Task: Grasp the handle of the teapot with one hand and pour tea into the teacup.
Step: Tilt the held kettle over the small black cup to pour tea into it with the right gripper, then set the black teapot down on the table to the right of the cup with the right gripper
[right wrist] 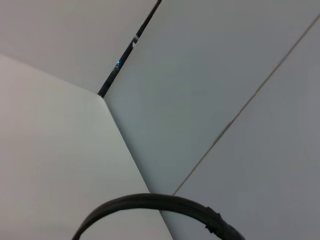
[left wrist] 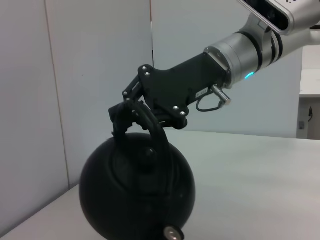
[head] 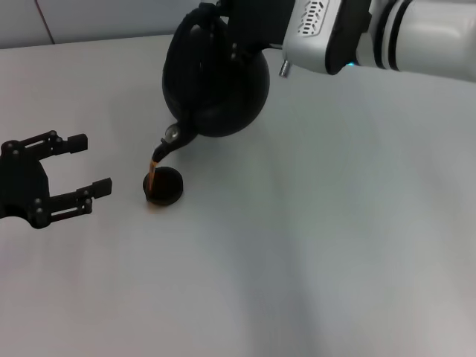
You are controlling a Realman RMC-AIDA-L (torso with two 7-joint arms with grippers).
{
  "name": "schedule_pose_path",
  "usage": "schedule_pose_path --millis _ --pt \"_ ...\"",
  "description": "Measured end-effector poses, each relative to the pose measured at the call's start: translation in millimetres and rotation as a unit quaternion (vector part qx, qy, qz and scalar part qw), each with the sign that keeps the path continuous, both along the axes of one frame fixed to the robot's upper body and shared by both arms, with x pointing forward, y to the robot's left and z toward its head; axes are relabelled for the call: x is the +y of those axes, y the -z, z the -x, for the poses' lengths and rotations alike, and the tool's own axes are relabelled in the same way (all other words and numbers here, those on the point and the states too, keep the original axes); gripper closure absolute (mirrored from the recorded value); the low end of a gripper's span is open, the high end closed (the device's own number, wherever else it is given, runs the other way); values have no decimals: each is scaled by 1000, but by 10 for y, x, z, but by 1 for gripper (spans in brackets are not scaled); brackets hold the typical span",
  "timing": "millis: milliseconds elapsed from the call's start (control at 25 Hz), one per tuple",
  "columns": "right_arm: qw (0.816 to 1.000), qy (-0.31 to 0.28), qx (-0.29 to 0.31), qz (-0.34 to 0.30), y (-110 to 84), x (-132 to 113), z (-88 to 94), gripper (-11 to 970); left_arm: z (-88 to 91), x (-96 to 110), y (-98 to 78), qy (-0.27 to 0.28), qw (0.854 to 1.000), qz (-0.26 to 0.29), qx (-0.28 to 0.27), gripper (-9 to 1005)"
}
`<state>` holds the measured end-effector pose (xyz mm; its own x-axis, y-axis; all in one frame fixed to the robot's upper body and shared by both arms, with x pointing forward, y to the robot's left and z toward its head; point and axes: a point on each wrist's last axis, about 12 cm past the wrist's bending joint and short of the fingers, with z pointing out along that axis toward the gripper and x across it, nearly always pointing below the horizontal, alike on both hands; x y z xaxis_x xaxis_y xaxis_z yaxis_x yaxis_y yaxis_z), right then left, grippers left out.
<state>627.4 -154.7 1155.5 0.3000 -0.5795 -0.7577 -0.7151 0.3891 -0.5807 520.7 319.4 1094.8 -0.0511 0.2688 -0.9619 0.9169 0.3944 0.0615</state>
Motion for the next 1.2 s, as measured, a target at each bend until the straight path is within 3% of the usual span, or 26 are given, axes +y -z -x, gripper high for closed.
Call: schedule_pose_path --millis 360,680,1200 --pt "991 43 36 -119 -16 -170 65 869 -17 -1 -10 1 1000 -3 -5 243" --pt "967 96 64 -226 -10 -418 111 869 -18 -1 -10 0 1000 -3 -5 244" --pt "937 147 127 -291 338 -654 345 870 -30 -16 -22 4 1000 -4 -12 244"
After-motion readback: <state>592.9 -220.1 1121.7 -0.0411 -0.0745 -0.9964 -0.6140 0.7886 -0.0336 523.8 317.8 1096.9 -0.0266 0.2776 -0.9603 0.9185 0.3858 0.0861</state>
